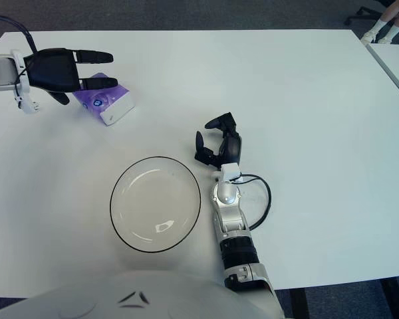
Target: Put the tissue paper into the plate.
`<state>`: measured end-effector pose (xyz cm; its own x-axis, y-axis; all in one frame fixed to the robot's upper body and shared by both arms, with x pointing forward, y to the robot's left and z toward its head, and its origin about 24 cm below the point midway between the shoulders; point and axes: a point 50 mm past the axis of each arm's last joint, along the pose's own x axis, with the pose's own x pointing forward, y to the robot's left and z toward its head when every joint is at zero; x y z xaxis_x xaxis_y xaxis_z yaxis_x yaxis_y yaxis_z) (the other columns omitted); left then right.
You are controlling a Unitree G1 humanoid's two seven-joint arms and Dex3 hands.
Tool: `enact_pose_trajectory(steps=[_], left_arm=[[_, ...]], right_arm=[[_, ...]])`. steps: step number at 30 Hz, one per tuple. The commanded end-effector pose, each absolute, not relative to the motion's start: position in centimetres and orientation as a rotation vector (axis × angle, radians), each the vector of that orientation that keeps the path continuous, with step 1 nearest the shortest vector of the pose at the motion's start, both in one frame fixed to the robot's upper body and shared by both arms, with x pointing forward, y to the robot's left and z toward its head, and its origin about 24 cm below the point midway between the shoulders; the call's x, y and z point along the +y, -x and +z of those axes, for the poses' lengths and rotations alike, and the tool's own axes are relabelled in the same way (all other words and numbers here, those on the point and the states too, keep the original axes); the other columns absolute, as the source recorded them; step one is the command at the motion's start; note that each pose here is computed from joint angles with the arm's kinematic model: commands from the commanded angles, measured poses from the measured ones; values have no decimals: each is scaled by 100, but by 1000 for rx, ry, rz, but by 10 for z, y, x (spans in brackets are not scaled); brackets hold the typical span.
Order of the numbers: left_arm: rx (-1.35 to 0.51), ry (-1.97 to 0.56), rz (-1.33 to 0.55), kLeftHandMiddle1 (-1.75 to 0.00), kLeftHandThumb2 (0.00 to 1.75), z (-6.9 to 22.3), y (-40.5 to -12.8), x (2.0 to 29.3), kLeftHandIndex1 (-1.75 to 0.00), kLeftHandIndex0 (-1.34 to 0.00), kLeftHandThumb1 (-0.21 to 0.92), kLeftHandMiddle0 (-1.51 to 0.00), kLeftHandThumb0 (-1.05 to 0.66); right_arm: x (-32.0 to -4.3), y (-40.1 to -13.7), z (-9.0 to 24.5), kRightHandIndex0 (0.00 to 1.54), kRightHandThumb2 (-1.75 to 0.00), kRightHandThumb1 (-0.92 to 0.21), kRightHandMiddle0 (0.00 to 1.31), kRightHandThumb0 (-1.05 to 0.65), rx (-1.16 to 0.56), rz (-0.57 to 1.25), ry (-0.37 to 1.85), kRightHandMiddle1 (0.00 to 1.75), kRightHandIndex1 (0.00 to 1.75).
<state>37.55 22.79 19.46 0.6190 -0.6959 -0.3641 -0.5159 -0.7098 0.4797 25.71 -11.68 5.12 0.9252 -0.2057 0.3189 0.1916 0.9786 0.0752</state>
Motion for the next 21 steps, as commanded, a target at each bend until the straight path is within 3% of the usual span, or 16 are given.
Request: enact_pose_trajectory(steps=[1, 21], left_arm=[[-915, -2507, -766, 0, 43, 183, -375, 233, 0, 0, 89, 0, -105], [-796, -2390, -765, 0, 36, 155, -381, 215, 0, 0, 91, 0, -105]], right_arm=[[-127, -229, -6, 68, -113, -38, 44, -1, -107, -223, 32, 175, 138], [-128, -226, -4, 69, -113, -38, 44, -1, -94, -253, 37, 175, 138]])
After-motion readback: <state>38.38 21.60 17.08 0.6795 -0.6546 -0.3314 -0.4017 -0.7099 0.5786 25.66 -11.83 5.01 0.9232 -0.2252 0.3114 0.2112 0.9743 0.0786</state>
